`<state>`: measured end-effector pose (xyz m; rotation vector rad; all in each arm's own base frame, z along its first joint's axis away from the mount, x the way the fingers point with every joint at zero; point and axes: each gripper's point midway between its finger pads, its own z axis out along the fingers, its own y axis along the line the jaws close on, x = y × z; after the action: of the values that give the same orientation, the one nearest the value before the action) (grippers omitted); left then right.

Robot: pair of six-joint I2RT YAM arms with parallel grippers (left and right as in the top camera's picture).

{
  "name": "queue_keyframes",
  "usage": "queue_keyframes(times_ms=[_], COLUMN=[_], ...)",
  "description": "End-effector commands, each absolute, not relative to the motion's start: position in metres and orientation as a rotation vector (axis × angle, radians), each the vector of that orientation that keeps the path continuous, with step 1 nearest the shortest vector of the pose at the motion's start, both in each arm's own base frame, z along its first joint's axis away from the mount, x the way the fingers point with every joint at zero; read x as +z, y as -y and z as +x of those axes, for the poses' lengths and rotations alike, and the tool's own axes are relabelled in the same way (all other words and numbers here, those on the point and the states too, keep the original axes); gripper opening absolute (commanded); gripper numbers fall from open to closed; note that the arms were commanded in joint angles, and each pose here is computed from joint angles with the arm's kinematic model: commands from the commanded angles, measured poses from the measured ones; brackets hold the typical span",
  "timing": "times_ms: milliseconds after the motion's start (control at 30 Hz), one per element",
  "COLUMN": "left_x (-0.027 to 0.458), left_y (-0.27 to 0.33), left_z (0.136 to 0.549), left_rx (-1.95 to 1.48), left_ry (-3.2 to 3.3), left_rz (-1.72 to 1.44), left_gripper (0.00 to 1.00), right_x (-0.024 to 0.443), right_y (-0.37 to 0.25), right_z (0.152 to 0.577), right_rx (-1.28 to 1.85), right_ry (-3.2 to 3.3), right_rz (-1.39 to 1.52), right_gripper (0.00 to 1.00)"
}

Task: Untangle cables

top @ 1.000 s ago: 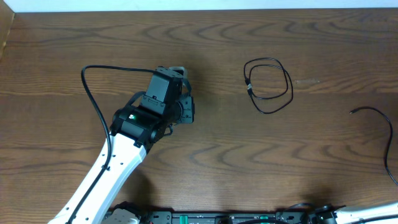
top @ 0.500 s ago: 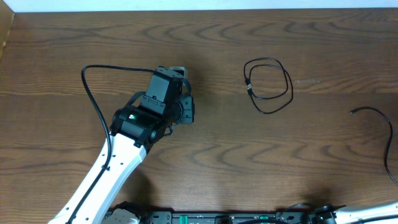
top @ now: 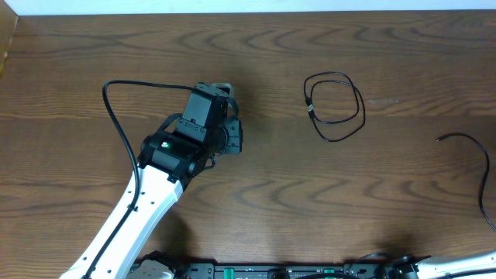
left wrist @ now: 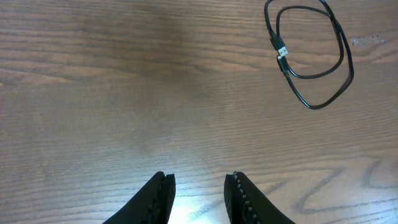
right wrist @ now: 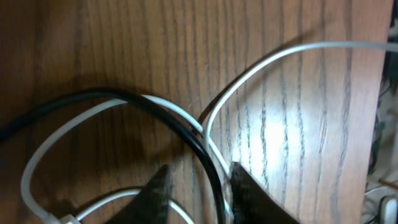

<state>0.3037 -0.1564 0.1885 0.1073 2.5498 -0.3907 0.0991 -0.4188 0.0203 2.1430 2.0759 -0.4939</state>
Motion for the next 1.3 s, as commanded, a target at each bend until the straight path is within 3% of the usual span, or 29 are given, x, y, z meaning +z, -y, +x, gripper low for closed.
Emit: queue_keyframes(times_ms=[0,200,267,367,733,1067,1267], left_x=[0.185,0.185,0.185,0.185,0.188,0.188,0.188], left_y=[0.155,0.155,0.155,0.155,0.157,0.157,0.159], left_z=[0.304,0.304,0.304,0.304,0.308,0.307,0.307], left_rx=[-0.368,-0.367,-0.367,-0.368,-0.374,-0.379,-0.388], left_ry=[-2.555,-2.554,-2.554,-2.554,-2.535,-2.536,-2.538], left_rz=[0.117,0.117,0.117,0.117,0.125,0.127,0.129], left_gripper=[0.32,0.32,0.32,0.32,0.32,0.32,0.32], right_x=[0.033,0.033,0.033,0.032,0.051,0.117,0.158], right_y=[0.422,0.422,0.422,0.422,0.427,0.406,0.404], right_z=[0.098,0.098,0.098,0.101,0.206,0.313,0.341], right_rx=[-0.546,-0.547,-0.546,-0.525,-0.095,0.163,0.061], right_ry=[-2.07,-2.069,-2.07,-2.066,-2.012,-1.987,-1.966], right_rz=[2.121,2.12,2.12,2.111,1.747,1.405,1.328], right_gripper=[0.16,0.08,0.01,0.01,0.01,0.01,0.01])
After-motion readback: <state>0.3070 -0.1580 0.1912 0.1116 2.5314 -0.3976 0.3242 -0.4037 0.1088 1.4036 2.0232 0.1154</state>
